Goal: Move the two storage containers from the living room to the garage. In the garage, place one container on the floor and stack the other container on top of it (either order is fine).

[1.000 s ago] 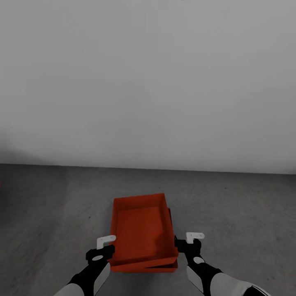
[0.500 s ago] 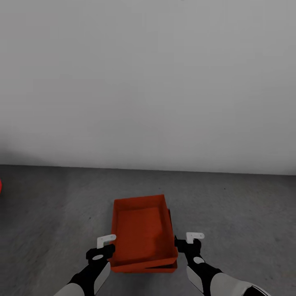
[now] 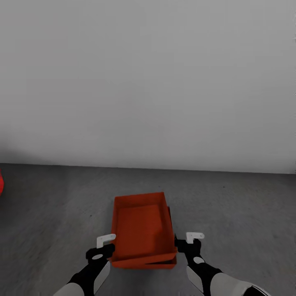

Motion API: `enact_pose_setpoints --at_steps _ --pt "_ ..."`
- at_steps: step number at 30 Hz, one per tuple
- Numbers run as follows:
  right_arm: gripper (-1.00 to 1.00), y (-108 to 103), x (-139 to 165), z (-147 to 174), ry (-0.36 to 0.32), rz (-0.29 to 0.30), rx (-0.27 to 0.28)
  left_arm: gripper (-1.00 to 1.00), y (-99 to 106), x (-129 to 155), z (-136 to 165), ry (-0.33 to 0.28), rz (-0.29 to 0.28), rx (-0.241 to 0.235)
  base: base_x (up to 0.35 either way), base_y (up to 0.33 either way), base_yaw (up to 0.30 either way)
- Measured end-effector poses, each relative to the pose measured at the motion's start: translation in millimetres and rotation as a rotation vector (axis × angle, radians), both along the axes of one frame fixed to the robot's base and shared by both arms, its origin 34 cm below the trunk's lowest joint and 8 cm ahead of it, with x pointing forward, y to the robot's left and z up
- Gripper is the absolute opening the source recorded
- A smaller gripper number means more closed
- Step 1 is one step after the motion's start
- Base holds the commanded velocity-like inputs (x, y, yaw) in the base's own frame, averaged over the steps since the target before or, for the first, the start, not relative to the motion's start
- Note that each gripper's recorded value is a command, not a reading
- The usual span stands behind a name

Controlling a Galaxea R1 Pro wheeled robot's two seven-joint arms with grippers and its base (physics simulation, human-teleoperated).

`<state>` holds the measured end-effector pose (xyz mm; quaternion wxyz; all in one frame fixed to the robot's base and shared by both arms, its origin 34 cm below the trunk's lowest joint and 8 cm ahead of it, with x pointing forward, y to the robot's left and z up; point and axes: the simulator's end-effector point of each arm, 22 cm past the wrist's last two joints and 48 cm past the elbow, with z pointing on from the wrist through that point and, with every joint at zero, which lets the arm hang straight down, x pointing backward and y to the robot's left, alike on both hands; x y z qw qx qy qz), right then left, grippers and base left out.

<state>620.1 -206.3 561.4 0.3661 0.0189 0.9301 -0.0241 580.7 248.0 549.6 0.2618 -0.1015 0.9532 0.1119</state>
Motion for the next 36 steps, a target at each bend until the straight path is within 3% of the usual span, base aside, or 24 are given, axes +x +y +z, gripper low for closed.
enact_pose_setpoints --at_steps 11,36 --pt "1.0 0.0 -0.1 -0.3 0.001 0.001 0.0 1.0 -1.0 -6.4 -4.1 0.017 0.063 -0.043 -0.332 0.0 0.0" --pt "1.0 0.1 -0.1 -0.3 0.001 0.002 -0.001 1.0 1.1 -6.6 -4.2 0.014 0.066 -0.04 -0.346 0.0 0.0"
